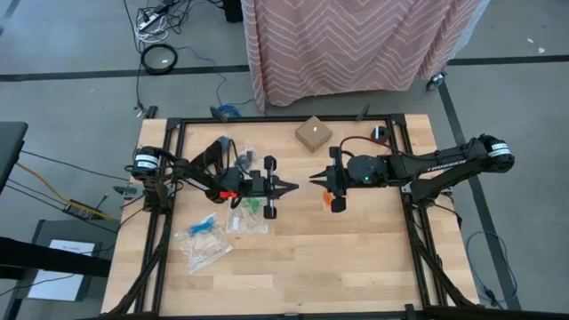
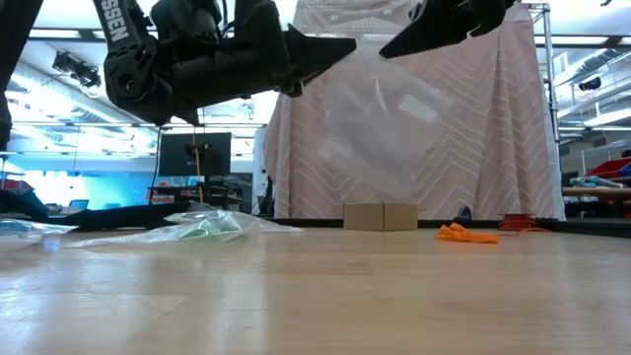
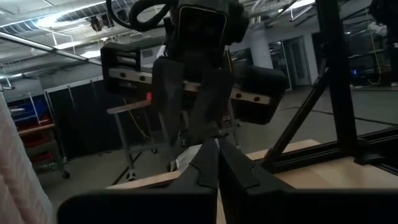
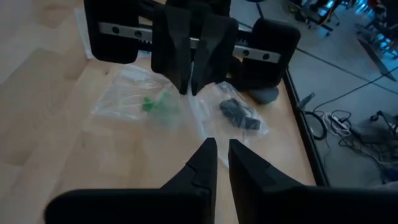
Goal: Sort rubber bands
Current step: Open the transparent zip bag
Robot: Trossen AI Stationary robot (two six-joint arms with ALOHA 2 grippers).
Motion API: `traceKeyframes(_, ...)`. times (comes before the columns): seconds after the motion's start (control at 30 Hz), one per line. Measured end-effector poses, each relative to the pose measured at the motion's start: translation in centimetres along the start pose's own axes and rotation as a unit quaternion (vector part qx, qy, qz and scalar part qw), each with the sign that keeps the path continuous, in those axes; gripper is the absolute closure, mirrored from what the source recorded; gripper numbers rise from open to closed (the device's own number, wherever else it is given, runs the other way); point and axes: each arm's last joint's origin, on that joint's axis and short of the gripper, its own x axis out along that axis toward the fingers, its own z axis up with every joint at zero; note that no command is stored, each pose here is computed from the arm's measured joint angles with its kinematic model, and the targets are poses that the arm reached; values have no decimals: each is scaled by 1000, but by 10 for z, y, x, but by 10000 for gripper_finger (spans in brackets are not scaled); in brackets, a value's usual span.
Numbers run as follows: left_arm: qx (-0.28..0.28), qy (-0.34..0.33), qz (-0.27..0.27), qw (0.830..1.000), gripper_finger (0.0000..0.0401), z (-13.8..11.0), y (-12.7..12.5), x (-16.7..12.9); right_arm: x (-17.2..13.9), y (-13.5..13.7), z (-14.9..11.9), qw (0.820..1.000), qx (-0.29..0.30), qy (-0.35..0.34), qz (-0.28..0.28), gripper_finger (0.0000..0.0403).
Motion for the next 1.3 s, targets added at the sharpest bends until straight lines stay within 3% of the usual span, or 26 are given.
traceKeyframes(0.57,7,13,-3,1000,395,-2,-1,0,-4,2,12,998,-11,-61,21,343)
traceKeyframes(1.3,17,2,0,1000,395,0,0,0,15,3,-2,999,13,-5,39,343)
